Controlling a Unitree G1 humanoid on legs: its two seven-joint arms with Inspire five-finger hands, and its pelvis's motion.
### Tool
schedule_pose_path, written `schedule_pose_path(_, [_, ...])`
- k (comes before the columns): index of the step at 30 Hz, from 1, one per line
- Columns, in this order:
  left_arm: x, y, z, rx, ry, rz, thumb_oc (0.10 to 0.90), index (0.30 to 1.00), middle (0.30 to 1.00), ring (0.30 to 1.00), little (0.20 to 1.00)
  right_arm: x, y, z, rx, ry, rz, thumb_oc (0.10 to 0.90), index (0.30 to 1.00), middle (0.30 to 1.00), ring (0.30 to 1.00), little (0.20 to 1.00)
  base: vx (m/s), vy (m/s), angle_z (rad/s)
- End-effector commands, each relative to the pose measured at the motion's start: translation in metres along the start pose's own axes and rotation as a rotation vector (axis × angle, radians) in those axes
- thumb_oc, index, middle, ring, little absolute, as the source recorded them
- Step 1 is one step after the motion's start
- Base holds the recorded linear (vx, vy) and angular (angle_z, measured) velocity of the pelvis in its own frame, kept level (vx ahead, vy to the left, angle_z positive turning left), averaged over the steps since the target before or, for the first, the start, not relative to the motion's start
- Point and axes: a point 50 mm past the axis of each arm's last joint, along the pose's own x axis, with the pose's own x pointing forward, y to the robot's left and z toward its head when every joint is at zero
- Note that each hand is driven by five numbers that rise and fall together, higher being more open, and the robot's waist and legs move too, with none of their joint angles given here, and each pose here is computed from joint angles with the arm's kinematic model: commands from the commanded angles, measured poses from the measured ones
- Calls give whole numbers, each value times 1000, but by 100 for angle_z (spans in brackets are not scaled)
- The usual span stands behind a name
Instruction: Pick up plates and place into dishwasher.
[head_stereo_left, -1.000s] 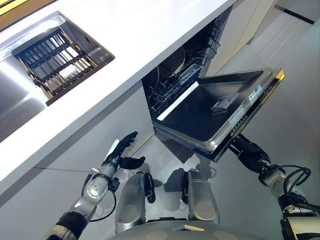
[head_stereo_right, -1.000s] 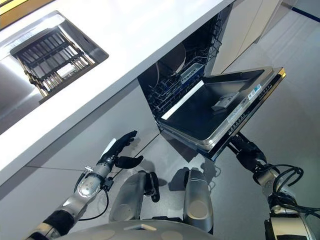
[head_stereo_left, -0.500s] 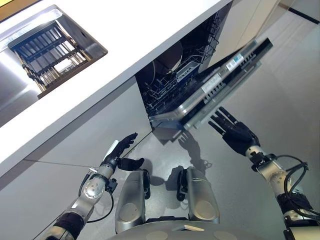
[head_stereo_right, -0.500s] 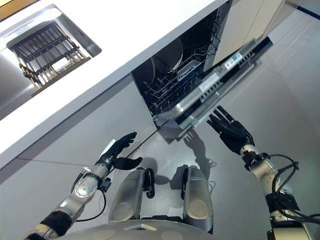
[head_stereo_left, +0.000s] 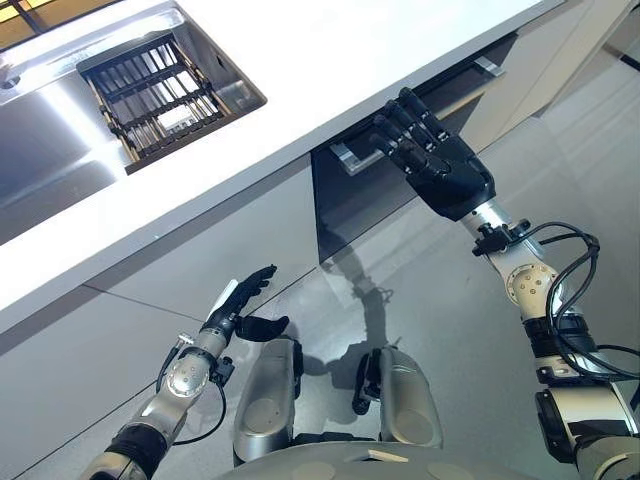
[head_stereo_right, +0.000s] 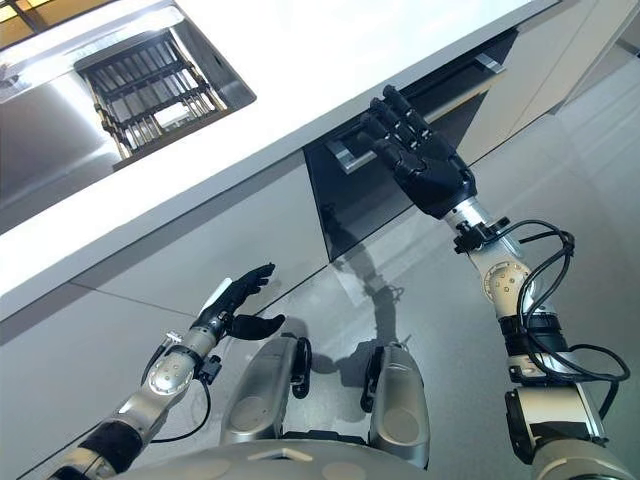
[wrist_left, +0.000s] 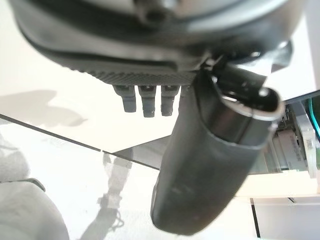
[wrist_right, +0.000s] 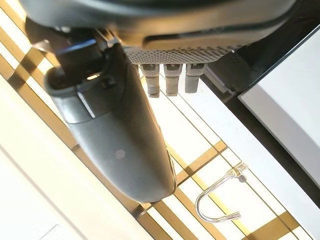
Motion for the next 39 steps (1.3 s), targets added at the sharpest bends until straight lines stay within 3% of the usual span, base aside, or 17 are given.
schedule_pose_path(1, [-7,11,13,11,-122,12,800,900,900,900,900,9,4,27,-28,-138,35,800,900,900,900,900,-4,21,4])
schedule_pose_path(9, [-5,12,11,10,-129,25,800,900,900,900,900,-5,4,4,24,-134,100,800,900,900,900,900,-20,44,-3])
schedule_pose_path(15, [-2,7,2,-5,-79,60,800,900,900,900,900,-28,-3,-18,68,-78,27,800,900,900,900,900,-30,54,-13])
schedule_pose_path(18, [-4,2,-9,2,-32,84,800,900,900,900,900,-57,-16,-36,151,-85,-98,800,900,900,900,900,-26,29,-22])
schedule_pose_path(22, [-11,-4,-31,23,87,97,800,900,900,900,900,-94,-37,-65,215,-138,-427,800,900,900,900,900,-22,11,-16])
schedule_pose_path(28, [-31,-9,-77,26,383,143,800,900,900,900,900,-143,-50,-125,268,23,-723,800,900,900,900,900,-3,-2,-14])
schedule_pose_path(31, [-42,-15,-94,36,505,115,800,900,900,900,900,-164,-54,-150,313,116,-830,800,900,900,900,900,2,-7,-1])
schedule_pose_path(35, [-55,-28,-108,28,601,60,800,900,900,900,900,-192,-53,-177,438,91,-974,800,900,900,900,900,45,4,1])
schedule_pose_path(39, [-59,-49,-114,-4,673,-1,800,900,900,900,900,-235,-40,-214,512,223,-1228,800,900,900,900,900,66,14,4])
